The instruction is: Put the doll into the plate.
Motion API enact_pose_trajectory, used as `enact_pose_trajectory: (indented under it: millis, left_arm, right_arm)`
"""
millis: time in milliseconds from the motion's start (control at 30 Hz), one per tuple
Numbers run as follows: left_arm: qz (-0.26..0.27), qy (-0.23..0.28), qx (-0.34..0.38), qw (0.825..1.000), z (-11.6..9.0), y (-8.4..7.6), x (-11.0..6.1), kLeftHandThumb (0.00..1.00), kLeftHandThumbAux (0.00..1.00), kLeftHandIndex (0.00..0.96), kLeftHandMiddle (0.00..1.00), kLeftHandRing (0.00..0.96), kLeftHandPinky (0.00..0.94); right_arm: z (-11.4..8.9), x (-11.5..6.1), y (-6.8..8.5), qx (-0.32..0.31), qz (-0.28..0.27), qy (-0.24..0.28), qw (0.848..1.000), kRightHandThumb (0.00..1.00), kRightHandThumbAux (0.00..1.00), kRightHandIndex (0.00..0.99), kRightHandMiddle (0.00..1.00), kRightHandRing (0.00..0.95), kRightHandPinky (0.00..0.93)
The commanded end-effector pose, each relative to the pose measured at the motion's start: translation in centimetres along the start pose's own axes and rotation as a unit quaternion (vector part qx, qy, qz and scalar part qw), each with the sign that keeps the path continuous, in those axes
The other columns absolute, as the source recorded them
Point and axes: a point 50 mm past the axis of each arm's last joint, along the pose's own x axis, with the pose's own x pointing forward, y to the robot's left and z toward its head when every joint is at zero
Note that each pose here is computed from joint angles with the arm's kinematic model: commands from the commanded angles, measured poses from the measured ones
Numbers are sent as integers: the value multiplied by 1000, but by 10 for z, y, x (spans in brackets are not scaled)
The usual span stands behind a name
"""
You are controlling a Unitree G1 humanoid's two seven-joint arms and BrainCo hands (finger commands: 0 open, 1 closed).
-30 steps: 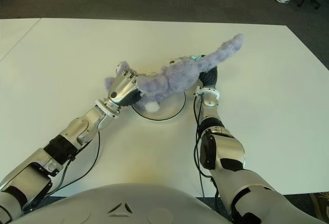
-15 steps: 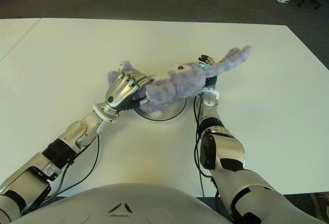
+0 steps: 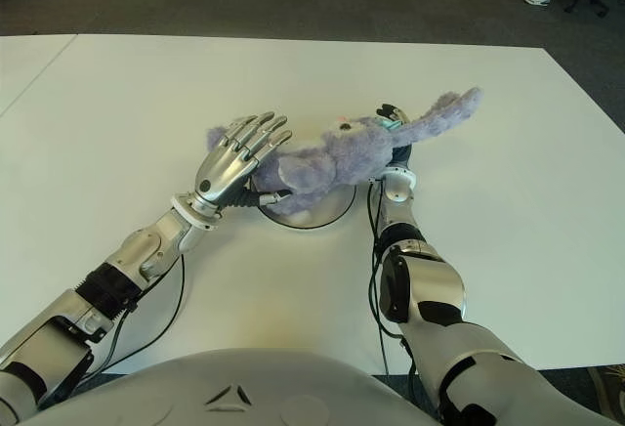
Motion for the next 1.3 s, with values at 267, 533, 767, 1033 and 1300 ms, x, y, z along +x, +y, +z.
enact_pose_trajectory:
  millis: [267, 533, 767, 1033, 1300]
  left_arm:
    - [-53, 39, 12, 998, -15, -9, -2, 142, 103, 0, 0, 0, 0]
    - [-57, 59, 23, 996, -29, -11, 1, 114, 115, 0, 0, 0, 0]
    - [-38, 87, 42, 995, -57, 1, 6, 110, 145, 0, 0, 0, 0]
    - [30, 114, 58, 991, -85, 33, 16, 12, 173, 0, 0, 0, 0]
    - [89, 129, 41, 987, -98, 59, 21, 0, 185, 0, 0, 0, 0]
  right_arm:
    - [-110, -92, 1, -3, 1, 257, 966, 331, 880, 233, 273, 280, 291]
    - [-110, -92, 3, -5, 3, 258, 966, 319, 877, 227, 262, 271, 270]
    - [-110, -93, 2, -9, 5, 257, 966, 278, 879, 217, 257, 261, 268]
    - [-110, -93, 2, -10, 7, 259, 966, 284, 885, 219, 249, 252, 261]
    - [-111, -93, 2, -11, 8, 260, 966, 291, 888, 225, 257, 260, 271]
